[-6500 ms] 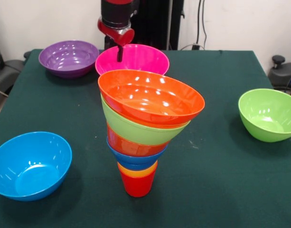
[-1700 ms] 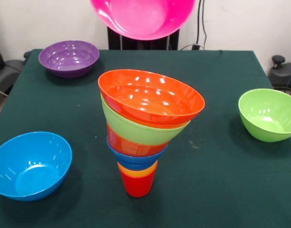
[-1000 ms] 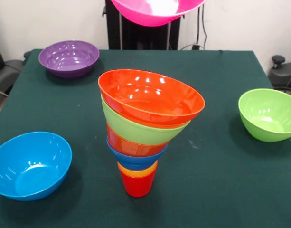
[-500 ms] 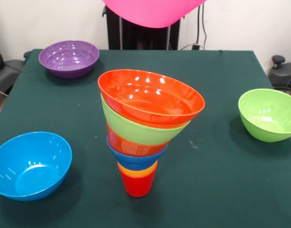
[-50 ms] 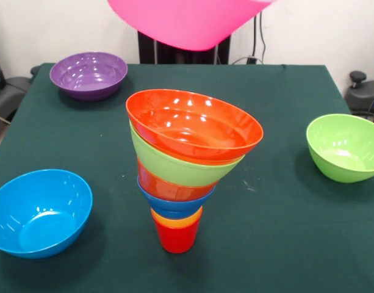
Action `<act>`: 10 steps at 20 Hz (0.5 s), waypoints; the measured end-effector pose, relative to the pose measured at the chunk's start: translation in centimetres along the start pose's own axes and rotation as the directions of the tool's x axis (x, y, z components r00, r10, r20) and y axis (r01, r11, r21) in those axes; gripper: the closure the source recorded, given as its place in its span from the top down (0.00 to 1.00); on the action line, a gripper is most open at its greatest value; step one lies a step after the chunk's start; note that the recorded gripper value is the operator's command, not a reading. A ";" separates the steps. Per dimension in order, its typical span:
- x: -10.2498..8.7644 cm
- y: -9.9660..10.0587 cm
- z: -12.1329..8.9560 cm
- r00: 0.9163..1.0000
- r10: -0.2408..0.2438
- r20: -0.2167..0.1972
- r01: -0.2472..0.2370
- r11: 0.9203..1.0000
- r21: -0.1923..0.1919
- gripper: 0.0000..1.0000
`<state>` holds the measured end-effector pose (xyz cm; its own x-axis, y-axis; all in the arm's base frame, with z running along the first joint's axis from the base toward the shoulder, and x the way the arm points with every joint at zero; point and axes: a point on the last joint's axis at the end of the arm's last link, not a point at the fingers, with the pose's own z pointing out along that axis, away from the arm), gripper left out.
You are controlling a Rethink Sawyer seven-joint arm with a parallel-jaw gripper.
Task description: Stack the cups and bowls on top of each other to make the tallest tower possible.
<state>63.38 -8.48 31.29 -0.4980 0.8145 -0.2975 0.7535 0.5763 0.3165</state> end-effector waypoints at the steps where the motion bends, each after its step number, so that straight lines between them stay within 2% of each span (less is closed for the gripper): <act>1: 0.2 0.0 0.3 1.000 -0.001 -0.002 0.001 1.000 -0.004 0.00; 10: 2.6 -0.2 2.9 0.998 -0.014 -0.063 0.013 1.000 -0.016 0.00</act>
<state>63.13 -6.65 27.85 -0.5349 0.8088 -0.2445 0.7400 0.5880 0.3264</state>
